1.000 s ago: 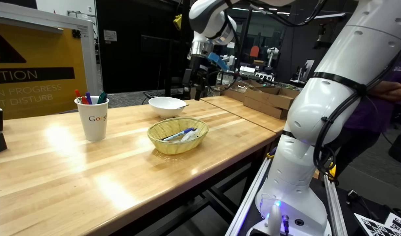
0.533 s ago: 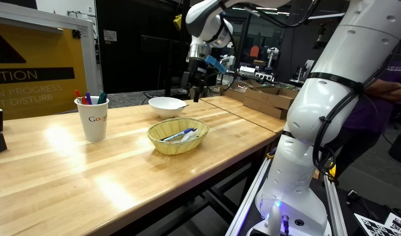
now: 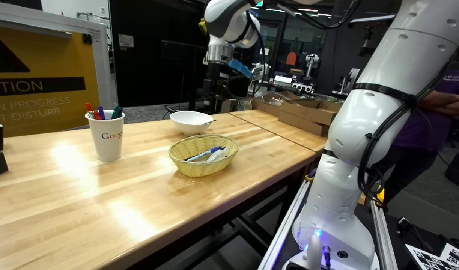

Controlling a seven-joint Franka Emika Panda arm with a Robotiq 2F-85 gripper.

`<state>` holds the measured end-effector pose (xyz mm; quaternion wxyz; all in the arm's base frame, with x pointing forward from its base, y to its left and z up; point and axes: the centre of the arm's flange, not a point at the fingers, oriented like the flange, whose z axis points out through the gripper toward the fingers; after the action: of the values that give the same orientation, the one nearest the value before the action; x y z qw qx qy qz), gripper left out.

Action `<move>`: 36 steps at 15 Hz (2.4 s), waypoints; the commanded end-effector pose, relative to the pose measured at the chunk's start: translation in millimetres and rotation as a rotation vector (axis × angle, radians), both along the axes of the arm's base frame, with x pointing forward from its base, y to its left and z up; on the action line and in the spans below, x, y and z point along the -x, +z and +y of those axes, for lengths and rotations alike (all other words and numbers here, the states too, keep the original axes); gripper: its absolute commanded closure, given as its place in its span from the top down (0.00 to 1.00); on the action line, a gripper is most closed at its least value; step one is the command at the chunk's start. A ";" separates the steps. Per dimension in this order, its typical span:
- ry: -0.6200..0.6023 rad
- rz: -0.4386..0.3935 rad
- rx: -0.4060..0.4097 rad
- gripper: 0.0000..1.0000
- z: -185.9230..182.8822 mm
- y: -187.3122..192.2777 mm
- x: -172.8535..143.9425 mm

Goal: Remove a blue pen from the white cup and put it inside the brown basket

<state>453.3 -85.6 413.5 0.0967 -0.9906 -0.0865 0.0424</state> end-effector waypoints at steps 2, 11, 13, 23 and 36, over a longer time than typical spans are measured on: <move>0.133 0.009 0.097 1.00 61.2 25.5 -9.6; 0.419 0.003 0.149 1.00 155.0 28.1 -34.9; 0.503 0.043 0.156 1.00 178.0 32.3 -46.9; 0.596 0.050 0.168 1.00 230.4 42.0 -65.7; 0.696 -0.021 0.182 1.00 247.0 67.6 -84.3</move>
<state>528.6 150.9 470.8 -0.0026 -0.9161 -0.3931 0.0786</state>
